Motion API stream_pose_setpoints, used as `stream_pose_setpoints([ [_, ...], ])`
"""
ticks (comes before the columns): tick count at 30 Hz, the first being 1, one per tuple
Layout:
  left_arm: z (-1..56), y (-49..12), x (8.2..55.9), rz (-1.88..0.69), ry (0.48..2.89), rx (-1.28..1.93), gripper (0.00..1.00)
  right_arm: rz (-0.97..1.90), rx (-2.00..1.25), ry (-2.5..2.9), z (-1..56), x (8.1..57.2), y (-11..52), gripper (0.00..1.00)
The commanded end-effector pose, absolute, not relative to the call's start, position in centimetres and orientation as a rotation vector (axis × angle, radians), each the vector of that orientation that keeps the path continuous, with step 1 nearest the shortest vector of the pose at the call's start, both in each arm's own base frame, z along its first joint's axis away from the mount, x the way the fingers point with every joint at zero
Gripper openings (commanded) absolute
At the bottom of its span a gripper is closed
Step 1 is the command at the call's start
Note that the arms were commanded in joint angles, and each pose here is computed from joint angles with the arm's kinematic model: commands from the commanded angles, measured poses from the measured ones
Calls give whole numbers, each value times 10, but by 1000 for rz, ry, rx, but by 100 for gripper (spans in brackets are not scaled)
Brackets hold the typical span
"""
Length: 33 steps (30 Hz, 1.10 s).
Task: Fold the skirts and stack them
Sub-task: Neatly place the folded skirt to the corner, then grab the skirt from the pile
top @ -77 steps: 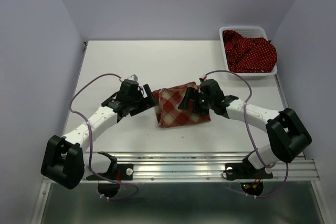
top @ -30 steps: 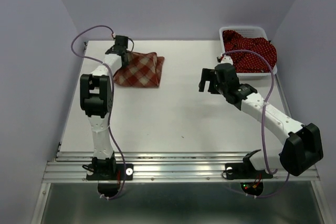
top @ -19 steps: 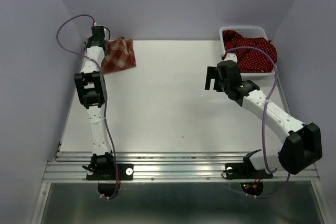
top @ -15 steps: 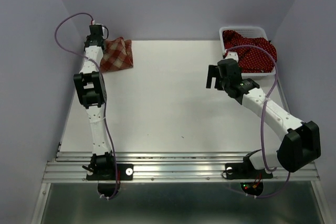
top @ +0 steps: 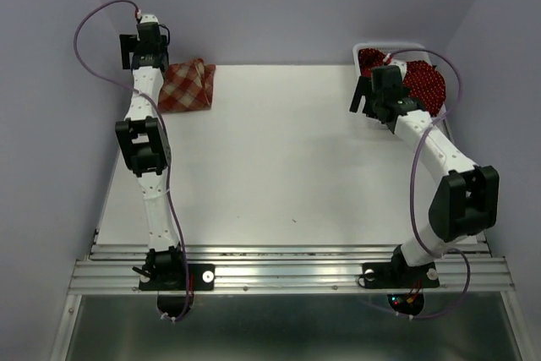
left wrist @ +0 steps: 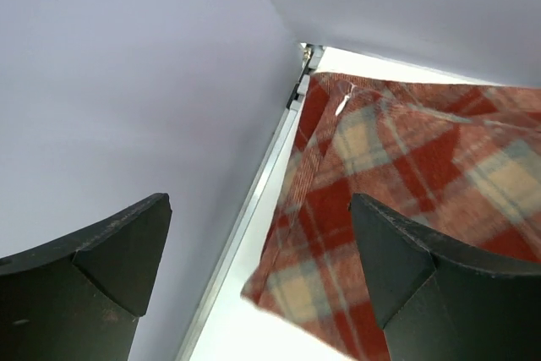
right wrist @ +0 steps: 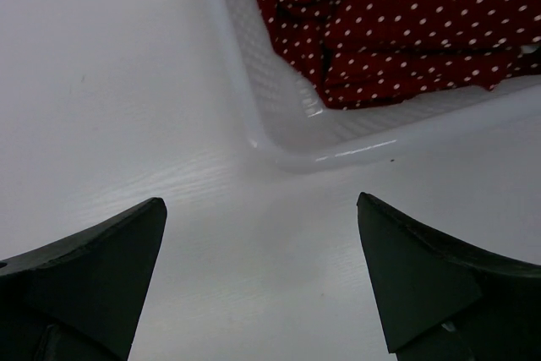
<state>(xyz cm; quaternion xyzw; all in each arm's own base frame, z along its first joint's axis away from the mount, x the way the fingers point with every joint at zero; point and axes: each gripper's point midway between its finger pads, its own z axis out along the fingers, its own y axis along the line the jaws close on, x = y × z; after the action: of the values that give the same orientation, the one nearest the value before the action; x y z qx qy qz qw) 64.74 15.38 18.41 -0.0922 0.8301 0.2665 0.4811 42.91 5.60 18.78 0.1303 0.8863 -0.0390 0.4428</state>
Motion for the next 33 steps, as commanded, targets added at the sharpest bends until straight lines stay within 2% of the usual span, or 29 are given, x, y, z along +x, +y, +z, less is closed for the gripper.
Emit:
stream_pose_setpoints([
  [1, 350, 119, 600, 542, 1772, -324, 99, -108, 432, 2056, 239, 476, 12, 100],
  [3, 375, 94, 575, 405, 1753, -361, 99, -179, 483, 2089, 220, 496, -19, 100],
  [4, 377, 74, 572, 302, 1761, -326, 99, -195, 495, 2090, 217, 504, -28, 100],
  [5, 353, 64, 563, 235, 1813, -346, 99, -211, 511, 2100, 207, 519, -38, 100],
  [6, 385, 44, 546, 75, 1739, -371, 99, -237, 549, 2112, 200, 522, -57, 100],
  [8, 370, 23, 516, -65, 1761, -377, 99, -242, 579, 2107, 202, 535, -73, 100],
  [9, 380, 7, 510, -176, 1714, -365, 99, -265, 599, 2134, 184, 541, -86, 100],
  [10, 374, -2, 501, -219, 1712, -360, 99, -264, 594, 2139, 182, 546, -90, 100],
  [11, 344, -4, 491, -225, 1757, -378, 99, -245, 570, 2151, 179, 551, -87, 100],
  [12, 367, -12, 476, -250, 1687, -356, 99, -258, 544, 2160, 175, 559, -93, 100],
  [17, 324, -26, 433, -276, 1743, -376, 99, -307, 468, 2202, 153, 577, -98, 100],
  [20, 309, -25, 424, -270, 1767, -381, 98, -328, 452, 2233, 140, 583, -100, 100],
  [22, 300, -22, 419, -253, 1782, -398, 99, -321, 454, 2245, 137, 582, -99, 73],
  [23, 297, -21, 417, -243, 1789, -406, 99, -325, 462, 2238, 140, 582, -100, 56],
  [24, 294, -17, 416, -222, 1796, -421, 99, -324, 488, 2224, 144, 582, -101, 28],
  [26, 293, -14, 417, -208, 1801, -435, 99, -324, 490, 2196, 158, 582, -101, 13],
  [27, 294, -14, 417, -201, 1805, -438, 99, -326, 492, 2161, 176, 581, -103, 1],
  [33, 299, -13, 413, -206, 1798, -451, 99, -395, 484, 1992, 259, 570, -115, 1],
])
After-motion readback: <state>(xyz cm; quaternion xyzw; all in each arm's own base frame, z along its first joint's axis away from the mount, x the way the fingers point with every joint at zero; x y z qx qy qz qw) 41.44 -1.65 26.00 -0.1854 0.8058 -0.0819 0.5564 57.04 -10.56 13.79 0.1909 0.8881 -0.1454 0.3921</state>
